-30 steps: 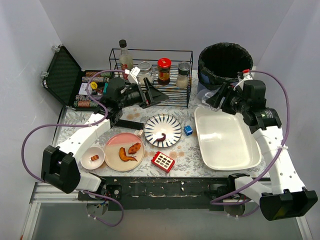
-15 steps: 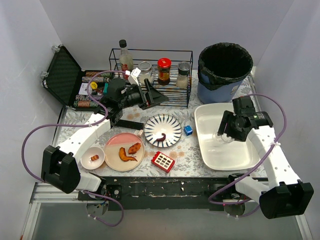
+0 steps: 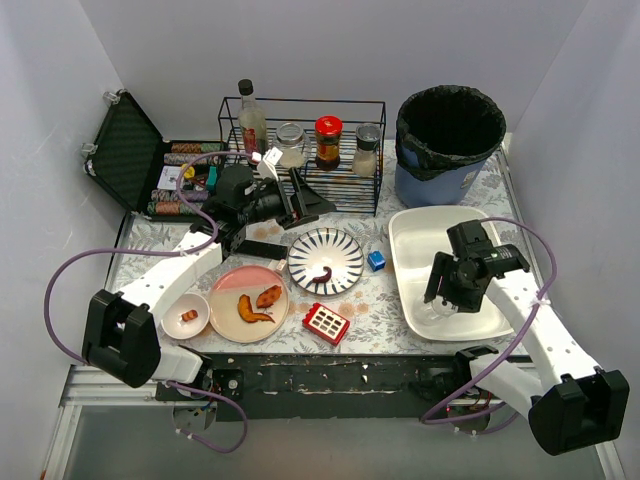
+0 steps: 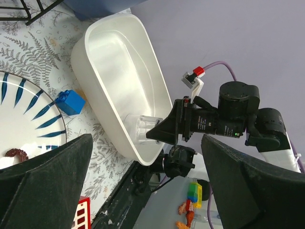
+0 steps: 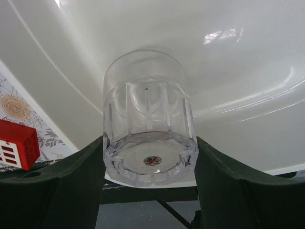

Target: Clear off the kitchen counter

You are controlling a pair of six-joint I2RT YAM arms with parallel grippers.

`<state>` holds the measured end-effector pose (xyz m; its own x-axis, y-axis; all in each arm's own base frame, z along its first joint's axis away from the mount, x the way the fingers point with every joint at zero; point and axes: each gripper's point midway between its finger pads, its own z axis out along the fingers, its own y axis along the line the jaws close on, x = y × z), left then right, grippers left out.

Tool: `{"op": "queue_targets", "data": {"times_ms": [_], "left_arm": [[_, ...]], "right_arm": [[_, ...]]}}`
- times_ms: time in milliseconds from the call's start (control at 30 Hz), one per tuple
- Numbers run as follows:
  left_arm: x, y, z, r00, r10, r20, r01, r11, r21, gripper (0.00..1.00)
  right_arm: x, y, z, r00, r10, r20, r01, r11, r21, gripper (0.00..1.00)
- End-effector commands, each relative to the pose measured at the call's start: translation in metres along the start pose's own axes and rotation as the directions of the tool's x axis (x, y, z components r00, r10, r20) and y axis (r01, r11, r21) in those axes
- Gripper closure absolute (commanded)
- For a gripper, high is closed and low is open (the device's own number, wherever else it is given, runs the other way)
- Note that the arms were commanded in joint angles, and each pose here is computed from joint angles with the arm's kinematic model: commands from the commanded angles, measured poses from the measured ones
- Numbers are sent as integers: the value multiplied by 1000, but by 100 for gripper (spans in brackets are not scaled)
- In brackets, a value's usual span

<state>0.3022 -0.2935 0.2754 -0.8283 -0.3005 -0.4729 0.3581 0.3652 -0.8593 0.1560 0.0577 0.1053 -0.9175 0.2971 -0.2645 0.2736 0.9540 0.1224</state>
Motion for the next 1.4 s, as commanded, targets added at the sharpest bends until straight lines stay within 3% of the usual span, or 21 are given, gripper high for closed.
{"op": "queue_targets", "data": {"times_ms": [0, 400, 633, 800, 933, 1233, 1267, 1367], "left_arm": [[-1, -12, -9, 999, 27, 25, -28, 999, 28, 2], [5, -5, -14, 999, 17, 33, -17, 1000, 8, 2], [8, -2, -11, 1000, 11, 20, -11, 1000, 12, 2], [8, -1, -11, 1000, 11, 16, -12, 1000, 9, 2], [10, 2, -11, 1000, 9, 14, -9, 1000, 1, 2], [12, 8, -10, 1000, -1, 9, 1, 1000, -20, 2], [12, 8, -10, 1000, 1, 10, 0, 1000, -21, 2], [11, 8, -10, 1000, 2, 8, -1, 1000, -26, 2]], "right_arm": [[6, 4, -3, 1000, 11, -5, -11, 1000, -5, 99], [16, -14, -13, 985, -118, -125, 133, 983, 125, 99], [25, -15, -10, 968, -155, -198, 180, 977, 115, 98], [30, -3, -1, 963, -165, -213, 178, 983, 45, 85], [32, 5, 2, 958, -178, -226, 183, 983, 2, 68], [29, 0, 5, 960, -177, -219, 190, 981, 42, 39], [27, 0, 5, 962, -173, -212, 186, 982, 43, 32], [20, 2, 2, 967, -171, -190, 184, 982, 50, 30]]}}
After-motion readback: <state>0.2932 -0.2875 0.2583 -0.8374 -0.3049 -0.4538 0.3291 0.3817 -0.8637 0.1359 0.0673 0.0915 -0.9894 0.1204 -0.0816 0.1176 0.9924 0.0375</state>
